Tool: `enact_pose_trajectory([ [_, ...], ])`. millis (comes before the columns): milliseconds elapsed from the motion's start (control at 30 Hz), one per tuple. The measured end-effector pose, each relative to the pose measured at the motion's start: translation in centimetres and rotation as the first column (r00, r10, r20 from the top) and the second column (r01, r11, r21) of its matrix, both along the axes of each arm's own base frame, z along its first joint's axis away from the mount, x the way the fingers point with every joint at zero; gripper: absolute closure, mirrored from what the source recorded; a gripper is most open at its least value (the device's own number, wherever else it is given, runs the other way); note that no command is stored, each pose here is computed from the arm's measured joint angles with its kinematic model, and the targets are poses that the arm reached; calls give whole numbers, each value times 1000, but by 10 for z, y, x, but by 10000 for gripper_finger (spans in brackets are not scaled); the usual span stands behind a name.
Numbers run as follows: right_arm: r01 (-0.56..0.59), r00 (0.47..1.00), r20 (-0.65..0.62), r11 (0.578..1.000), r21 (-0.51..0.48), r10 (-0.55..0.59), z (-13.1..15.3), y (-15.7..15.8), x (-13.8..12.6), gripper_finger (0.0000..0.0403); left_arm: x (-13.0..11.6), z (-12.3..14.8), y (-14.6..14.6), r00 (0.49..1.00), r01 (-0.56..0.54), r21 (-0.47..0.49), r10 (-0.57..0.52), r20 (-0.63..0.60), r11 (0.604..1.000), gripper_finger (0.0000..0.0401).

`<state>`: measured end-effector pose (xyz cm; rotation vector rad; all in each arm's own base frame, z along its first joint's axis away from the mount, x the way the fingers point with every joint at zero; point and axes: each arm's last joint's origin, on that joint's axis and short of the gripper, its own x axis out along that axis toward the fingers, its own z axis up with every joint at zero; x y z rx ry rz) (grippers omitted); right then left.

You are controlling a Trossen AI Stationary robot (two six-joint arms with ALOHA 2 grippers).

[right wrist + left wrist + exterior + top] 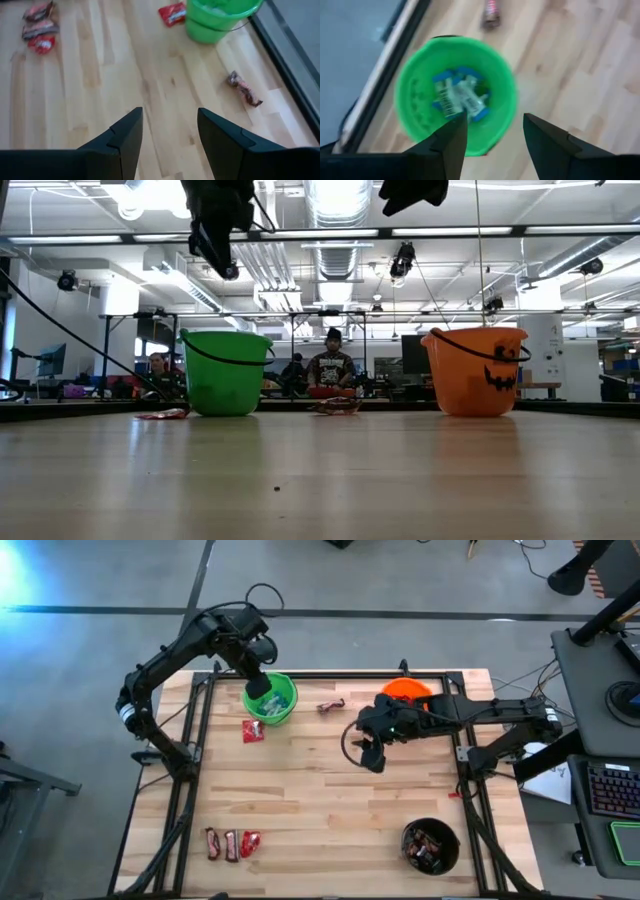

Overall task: Sort candy
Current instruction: Put the brown candy into the black bucket

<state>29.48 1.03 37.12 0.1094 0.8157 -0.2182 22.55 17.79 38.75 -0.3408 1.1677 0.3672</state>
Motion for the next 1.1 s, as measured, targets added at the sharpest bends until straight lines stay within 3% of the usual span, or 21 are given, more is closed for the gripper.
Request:
enact_pose_trajectory([
  [267,64,994,86,998,-27,-62,3,-31,12,222,10,1,-15,994,106,-7,-106,12,994,232],
  [633,112,992,-42,991,-79,-116,-40,-73,45,222,2,15,-44,971,234,-8,-233,49,972,232],
  [833,169,981,-87,983,-72,-175,-57,-96,58,222,-9,27,-55,965,248,29,-250,84,968,233],
  [1100,259,964,-36,964,-66,-262,-50,-133,80,223,-15,32,-59,959,261,49,-265,104,964,233],
])
